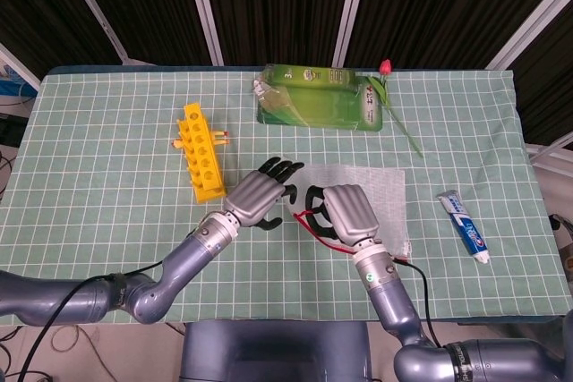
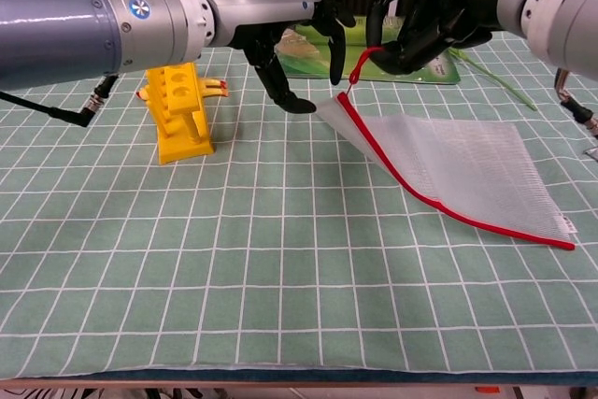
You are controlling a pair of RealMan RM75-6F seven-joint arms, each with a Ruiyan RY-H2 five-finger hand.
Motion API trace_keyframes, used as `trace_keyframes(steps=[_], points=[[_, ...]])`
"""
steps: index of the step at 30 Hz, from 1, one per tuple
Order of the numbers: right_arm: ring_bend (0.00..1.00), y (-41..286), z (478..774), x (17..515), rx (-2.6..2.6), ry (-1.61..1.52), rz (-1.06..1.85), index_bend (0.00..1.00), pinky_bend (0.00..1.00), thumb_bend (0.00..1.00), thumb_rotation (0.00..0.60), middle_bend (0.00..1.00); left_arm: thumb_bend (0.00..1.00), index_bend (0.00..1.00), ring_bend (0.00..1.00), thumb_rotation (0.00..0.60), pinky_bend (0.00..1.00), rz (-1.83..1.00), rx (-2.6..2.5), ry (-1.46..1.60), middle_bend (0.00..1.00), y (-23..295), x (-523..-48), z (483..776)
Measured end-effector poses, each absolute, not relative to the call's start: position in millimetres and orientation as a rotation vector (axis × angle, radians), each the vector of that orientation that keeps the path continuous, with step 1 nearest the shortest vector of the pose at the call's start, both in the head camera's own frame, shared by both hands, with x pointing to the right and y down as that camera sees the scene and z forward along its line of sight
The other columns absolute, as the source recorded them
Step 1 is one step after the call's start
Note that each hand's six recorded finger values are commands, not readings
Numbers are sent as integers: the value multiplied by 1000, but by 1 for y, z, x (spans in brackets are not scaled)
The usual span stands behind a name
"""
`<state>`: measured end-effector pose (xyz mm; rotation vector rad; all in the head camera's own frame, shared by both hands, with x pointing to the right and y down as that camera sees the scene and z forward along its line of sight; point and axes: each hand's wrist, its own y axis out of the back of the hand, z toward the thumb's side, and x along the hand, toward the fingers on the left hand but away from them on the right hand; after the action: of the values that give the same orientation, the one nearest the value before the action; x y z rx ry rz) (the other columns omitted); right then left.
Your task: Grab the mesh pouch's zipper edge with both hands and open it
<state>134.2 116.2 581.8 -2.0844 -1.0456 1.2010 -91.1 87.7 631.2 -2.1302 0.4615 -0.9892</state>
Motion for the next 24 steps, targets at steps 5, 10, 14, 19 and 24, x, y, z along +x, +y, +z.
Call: trace_keyframes(steps=[5,10,14,19,24], points=[[1000,116,581,137,-2082,-1052,1204,673,984,664,600,1000,316,494,0,600,0,-982,-2144,464,47,91,-82,632],[1000,115,581,141,-2079,-1057,1209,673,984,665,600,1000,321,502,0,600,0,-982,-2141,461,49,92,-80,634],[1000,114,581,143,-2080,-1060,1211,673,984,665,600,1000,346,508,0,600,0,-990,-2137,467,54,91,-81,636],[1000,115,581,143,-2082,-1059,1212,673,984,665,600,1000,363,511,0,600,0,-992,-2144,475,56,91,-79,637],[1000,115,580,144,-2081,-1061,1215,673,984,666,600,1000,363,511,0,600,0,-989,-2149,479,56,91,-76,638]])
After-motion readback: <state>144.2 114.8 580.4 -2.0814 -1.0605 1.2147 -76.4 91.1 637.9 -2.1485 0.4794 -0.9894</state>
